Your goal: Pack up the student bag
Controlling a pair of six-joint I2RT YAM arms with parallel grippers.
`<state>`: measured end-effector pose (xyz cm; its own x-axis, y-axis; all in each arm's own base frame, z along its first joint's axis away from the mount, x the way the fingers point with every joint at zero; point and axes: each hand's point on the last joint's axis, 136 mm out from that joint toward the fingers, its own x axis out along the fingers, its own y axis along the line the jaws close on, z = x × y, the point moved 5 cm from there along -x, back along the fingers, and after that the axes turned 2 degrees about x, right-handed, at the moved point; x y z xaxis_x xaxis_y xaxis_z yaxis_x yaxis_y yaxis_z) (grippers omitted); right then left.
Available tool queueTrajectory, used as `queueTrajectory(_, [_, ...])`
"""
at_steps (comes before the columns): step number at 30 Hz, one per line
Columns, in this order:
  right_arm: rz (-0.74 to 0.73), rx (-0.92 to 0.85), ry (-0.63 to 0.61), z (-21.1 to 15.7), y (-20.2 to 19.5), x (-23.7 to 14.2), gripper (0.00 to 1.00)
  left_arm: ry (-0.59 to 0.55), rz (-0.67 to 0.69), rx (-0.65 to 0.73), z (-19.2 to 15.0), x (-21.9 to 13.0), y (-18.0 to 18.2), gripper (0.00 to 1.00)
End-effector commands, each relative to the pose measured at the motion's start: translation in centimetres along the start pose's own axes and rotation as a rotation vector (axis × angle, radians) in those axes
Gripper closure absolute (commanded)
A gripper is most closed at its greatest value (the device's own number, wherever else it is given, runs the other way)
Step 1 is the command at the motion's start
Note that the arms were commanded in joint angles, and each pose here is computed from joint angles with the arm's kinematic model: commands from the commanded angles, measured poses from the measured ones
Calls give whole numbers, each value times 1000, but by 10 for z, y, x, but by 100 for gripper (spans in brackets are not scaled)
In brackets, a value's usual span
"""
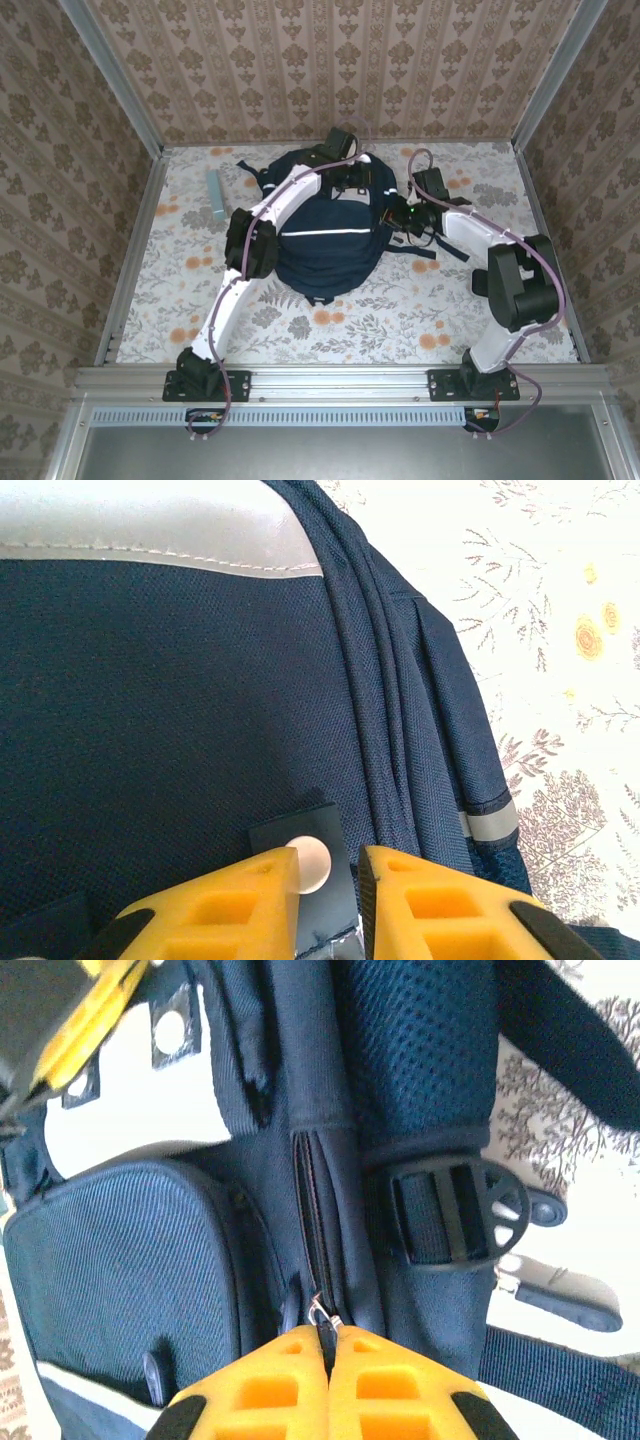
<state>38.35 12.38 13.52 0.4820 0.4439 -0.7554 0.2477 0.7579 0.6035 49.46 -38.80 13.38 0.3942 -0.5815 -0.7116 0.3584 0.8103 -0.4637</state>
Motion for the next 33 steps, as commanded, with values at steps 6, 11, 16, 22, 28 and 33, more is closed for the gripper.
queueTrajectory(6, [-49, -52, 196, -78, -10, -21, 100, 98, 122, -113, -24, 22, 55, 76])
queueTrajectory(11, [-33, -91, 228, -109, -7, -30, 100, 96, 112, -120, -24, 23, 55, 76])
queueTrajectory(16, [-74, -143, 153, -102, -10, -42, 100, 69, 38, -82, -11, 13, 40, 74])
queueTrajectory(22, [-188, -247, 119, -89, -15, -43, 46, 33, -51, 16, 7, -14, 15, 65])
queueTrajectory(28, [-190, -312, 124, -73, -5, -29, 37, 29, -94, 82, 9, -24, 3, 61])
queueTrajectory(33, [-152, -365, 159, -65, 8, -12, 43, 53, -64, 79, 1, -16, 13, 61])
